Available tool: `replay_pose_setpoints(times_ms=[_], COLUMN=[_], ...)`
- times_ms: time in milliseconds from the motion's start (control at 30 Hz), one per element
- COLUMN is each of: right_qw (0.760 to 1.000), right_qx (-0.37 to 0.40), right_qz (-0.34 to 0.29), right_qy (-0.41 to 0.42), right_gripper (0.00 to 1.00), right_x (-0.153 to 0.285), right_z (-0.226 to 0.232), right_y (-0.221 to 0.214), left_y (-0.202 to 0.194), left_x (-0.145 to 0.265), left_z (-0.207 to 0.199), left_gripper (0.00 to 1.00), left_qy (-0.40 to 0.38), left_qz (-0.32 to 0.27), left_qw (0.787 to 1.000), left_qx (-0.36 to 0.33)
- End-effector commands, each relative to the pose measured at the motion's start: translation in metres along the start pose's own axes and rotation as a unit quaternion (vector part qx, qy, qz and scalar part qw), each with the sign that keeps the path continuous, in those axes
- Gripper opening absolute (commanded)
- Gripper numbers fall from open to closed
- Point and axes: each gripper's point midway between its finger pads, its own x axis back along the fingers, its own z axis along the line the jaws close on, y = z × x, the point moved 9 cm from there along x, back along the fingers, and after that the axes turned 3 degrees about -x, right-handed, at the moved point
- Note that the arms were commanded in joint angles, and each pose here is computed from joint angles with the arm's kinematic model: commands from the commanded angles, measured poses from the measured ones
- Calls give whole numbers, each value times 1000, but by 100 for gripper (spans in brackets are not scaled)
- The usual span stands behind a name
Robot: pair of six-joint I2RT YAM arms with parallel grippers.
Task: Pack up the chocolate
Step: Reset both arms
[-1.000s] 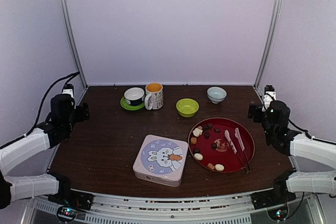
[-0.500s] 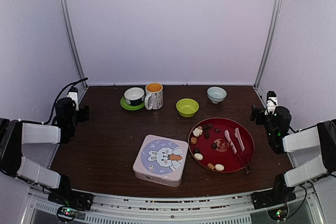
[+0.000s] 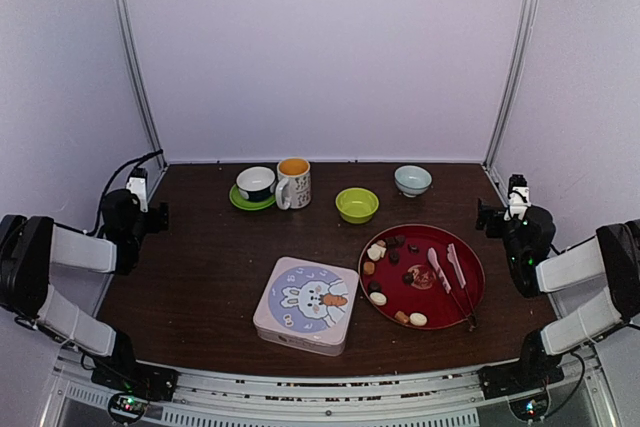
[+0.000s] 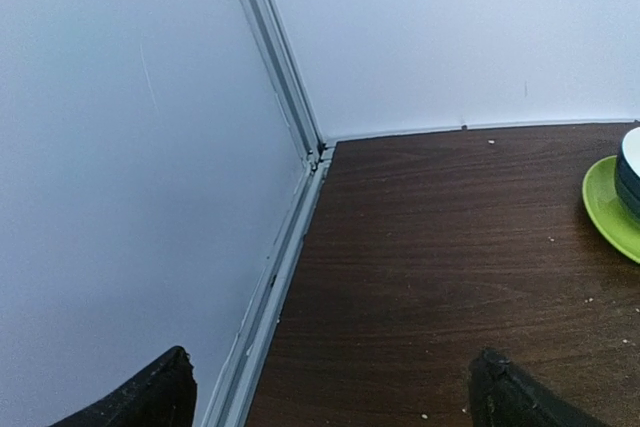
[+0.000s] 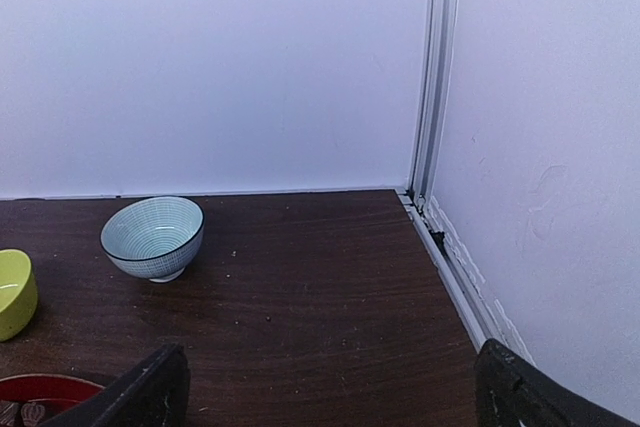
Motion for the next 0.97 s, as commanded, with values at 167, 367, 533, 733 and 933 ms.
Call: replay_pose_setpoints(times_ms=[167, 367, 533, 733, 933], right_qw=[1000, 1000, 1000, 1000, 1000], right_qx=[-3, -3, -2, -2, -4], right_qz=[-15, -15, -15, -15, -14], right_qy=[1, 1, 1, 1, 2], right_gripper=[100, 100, 100, 100, 100], right_x=[-1, -1, -1, -1, -1], right_z=[1, 1, 1, 1, 1], right_y=[6, 6, 6, 6, 6], left_y=[0, -2, -1, -1, -1], left_x=[10, 11, 12, 12, 12], left_z=[-1, 5, 6, 6, 6], left_gripper=[98, 98, 98, 98, 98], left_qy=[-32, 1, 4, 3, 3], left_qz=[-69, -73, -83, -81, -82], left_qw=[997, 997, 996, 996, 996], left_qx=[18, 34, 35, 35, 35])
